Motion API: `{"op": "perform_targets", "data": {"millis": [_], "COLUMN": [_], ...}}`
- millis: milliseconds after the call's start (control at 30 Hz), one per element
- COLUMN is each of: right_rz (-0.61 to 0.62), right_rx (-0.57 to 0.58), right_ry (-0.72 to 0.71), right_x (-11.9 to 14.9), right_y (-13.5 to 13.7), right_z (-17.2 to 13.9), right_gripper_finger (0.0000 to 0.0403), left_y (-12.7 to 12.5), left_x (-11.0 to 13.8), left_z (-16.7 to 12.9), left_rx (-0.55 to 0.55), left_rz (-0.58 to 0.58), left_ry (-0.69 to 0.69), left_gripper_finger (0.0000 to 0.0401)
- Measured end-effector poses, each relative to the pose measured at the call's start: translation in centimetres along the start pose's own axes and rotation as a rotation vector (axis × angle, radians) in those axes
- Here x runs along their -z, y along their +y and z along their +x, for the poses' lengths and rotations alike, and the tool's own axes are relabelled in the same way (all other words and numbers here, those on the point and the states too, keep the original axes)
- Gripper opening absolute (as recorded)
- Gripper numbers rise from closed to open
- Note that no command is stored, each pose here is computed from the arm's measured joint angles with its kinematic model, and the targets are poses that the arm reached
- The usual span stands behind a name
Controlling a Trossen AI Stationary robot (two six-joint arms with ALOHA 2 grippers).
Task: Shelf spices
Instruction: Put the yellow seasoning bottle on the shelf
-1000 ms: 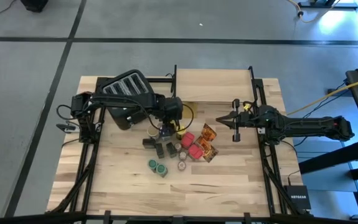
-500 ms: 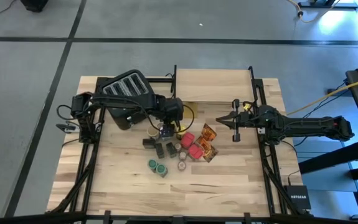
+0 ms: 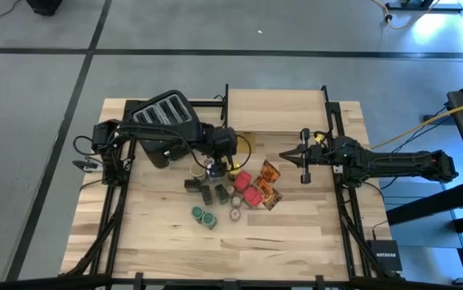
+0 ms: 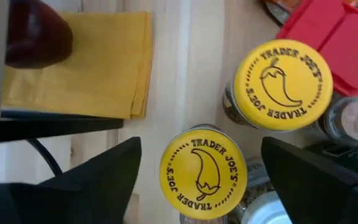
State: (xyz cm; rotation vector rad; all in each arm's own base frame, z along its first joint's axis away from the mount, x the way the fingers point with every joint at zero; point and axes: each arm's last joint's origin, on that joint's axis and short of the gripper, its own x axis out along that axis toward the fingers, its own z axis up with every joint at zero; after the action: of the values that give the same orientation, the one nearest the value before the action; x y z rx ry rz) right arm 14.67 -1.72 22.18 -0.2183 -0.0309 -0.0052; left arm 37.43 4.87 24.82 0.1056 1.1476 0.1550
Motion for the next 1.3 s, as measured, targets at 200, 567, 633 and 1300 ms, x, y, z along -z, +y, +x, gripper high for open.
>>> {"op": "perform_targets", "data": {"millis": [200, 567, 633, 1300], "right_rz": [0.000, 0.000, 0.000, 0.001], "right_rx": [0.000, -0.001, -0.001, -0.002], "right_ry": [0.000, 0.001, 0.001, 0.004], "right_x": [0.0, 0.0, 0.0, 0.0], "right_y": [0.0, 0.0, 0.0, 0.0], "right_z": [0.0, 0.0, 0.0, 0.0], "right_gripper_finger": [0.0026, 0.0026, 0.0026, 0.0026], "left_y": [-0.6, -0.2, 0.1, 0.2], "left_x": [0.0, 0.3, 0.3, 0.8], "left_z": [-0.1, 0.4, 0.5, 2.8], "left_rx": [0.001, -0.006, -0.005, 0.096], "left_rz": [0.045, 0.021, 0.011, -0.014], "left_ry": [0.008, 0.027, 0.028, 0.099], "left_gripper_finger": [0.0336, 0.0336, 0.0336, 0.0291]}}
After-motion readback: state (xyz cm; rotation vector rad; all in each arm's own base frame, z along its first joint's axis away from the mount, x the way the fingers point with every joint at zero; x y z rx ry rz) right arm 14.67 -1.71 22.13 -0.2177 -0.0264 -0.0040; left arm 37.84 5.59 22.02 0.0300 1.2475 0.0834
